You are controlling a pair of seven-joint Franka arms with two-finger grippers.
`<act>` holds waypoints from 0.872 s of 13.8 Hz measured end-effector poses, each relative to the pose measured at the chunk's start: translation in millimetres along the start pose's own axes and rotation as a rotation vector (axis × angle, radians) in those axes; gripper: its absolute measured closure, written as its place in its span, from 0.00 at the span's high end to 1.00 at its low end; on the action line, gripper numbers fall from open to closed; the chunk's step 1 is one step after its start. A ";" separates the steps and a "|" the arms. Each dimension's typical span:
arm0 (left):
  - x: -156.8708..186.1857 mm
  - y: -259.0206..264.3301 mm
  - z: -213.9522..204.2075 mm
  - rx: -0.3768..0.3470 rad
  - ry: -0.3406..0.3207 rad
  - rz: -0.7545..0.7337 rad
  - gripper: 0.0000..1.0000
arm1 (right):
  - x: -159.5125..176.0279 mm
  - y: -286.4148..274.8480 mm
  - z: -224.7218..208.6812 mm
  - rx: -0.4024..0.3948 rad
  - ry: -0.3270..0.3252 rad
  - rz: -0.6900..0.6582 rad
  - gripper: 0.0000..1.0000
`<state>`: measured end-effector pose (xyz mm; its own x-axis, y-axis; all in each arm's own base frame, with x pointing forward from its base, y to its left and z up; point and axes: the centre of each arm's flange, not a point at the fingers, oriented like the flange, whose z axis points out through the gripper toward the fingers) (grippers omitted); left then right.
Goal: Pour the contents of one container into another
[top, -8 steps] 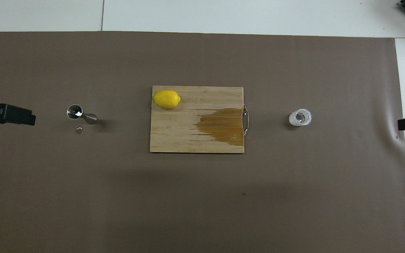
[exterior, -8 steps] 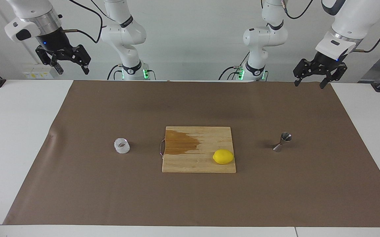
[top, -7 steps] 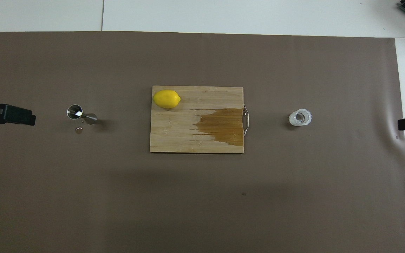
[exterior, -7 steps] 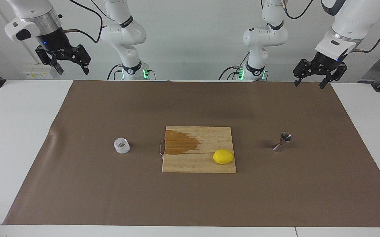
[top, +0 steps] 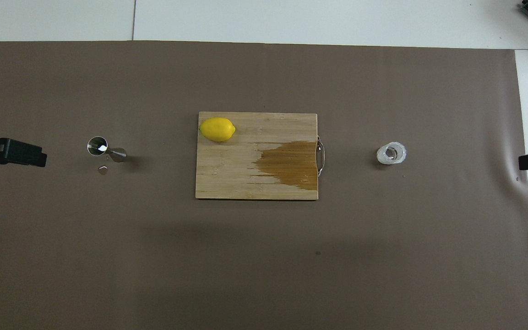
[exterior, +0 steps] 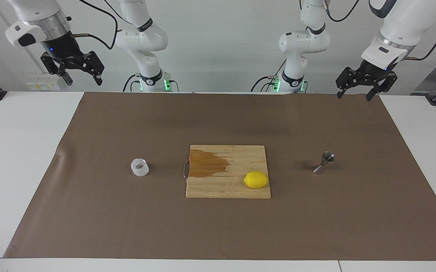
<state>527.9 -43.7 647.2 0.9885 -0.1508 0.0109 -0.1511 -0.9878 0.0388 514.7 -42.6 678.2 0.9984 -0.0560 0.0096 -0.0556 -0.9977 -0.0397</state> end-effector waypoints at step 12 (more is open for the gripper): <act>-14.8 -55.1 67.6 -0.117 -0.080 -0.391 1.00 | 0.0 0.0 0.0 0.000 0.000 0.000 1.00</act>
<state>522.0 10.2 577.3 0.9682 0.2276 -0.1042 0.2407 -0.9608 0.1378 514.7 -42.6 678.2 0.9984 -0.0560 0.0096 -0.0556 -0.9977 -0.0397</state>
